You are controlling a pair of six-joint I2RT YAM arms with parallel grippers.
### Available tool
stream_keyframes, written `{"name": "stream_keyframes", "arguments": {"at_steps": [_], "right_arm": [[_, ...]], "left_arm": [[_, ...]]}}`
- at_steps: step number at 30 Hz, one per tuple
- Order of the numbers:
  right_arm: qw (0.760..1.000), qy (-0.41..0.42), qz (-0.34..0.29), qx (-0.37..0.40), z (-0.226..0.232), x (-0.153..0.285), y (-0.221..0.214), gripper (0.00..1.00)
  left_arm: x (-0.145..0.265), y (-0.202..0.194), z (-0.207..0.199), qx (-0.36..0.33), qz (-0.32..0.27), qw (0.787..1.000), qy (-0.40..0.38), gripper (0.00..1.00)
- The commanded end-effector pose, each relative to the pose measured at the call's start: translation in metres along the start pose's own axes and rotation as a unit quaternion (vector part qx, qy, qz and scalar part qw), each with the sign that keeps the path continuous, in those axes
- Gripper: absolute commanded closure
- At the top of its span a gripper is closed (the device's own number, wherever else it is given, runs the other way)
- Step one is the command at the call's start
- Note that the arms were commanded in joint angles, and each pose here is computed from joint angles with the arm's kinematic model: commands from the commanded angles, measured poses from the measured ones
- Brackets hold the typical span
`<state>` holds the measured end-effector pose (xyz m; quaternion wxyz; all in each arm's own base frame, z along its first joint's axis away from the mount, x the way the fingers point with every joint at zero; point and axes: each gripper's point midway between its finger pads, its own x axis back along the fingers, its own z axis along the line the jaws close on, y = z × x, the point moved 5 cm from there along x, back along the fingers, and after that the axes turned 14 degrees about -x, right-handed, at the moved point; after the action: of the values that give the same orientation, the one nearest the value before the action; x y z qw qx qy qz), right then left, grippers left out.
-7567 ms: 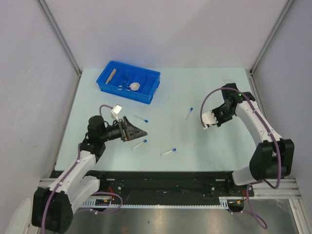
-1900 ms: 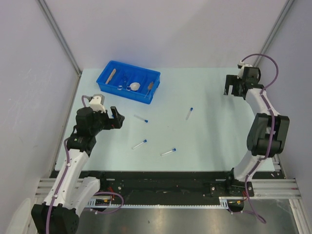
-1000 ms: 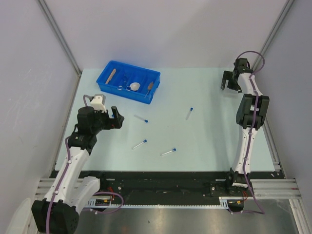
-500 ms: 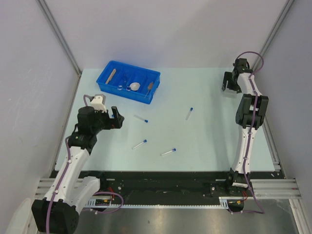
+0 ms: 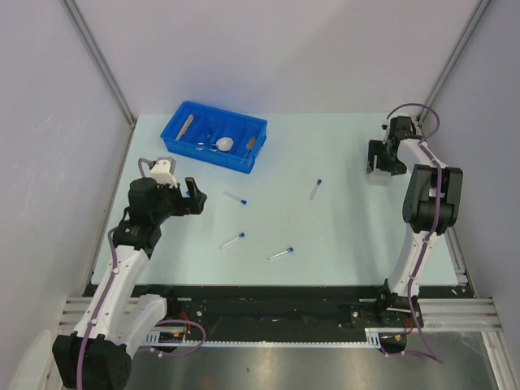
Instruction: Organize the chemistry lab equipment
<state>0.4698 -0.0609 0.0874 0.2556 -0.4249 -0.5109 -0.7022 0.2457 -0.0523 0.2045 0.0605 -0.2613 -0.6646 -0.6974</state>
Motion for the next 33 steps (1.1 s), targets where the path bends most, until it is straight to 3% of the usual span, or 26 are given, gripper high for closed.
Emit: {"name": "stream_keyframes", "arguments": {"at_steps": [1, 6, 15, 25, 33], "right_arm": [[0.996, 0.047, -0.044, 0.058, 0.016, 0.055, -0.015, 0.55], [0.991, 0.084, -0.024, 0.104, 0.017, 0.095, -0.052, 0.57], [0.969, 0.136, 0.027, 0.205, 0.020, 0.126, -0.130, 0.57], [0.904, 0.149, 0.041, 0.399, 0.053, 0.131, -0.201, 0.54], [0.807, 0.232, 0.069, 0.539, 0.074, 0.135, -0.235, 0.47]], "left_arm": [[0.006, 0.009, 0.001, -0.025, -0.027, 0.999, -0.001, 0.00], [0.007, 0.011, -0.001, -0.026, -0.032, 0.999, -0.011, 0.00], [0.012, 0.014, -0.007, -0.028, -0.049, 0.998, -0.030, 0.00], [0.014, 0.017, -0.017, -0.035, -0.062, 0.995, -0.068, 0.00], [0.014, 0.017, -0.021, -0.041, -0.066, 0.994, -0.082, 0.00]]}}
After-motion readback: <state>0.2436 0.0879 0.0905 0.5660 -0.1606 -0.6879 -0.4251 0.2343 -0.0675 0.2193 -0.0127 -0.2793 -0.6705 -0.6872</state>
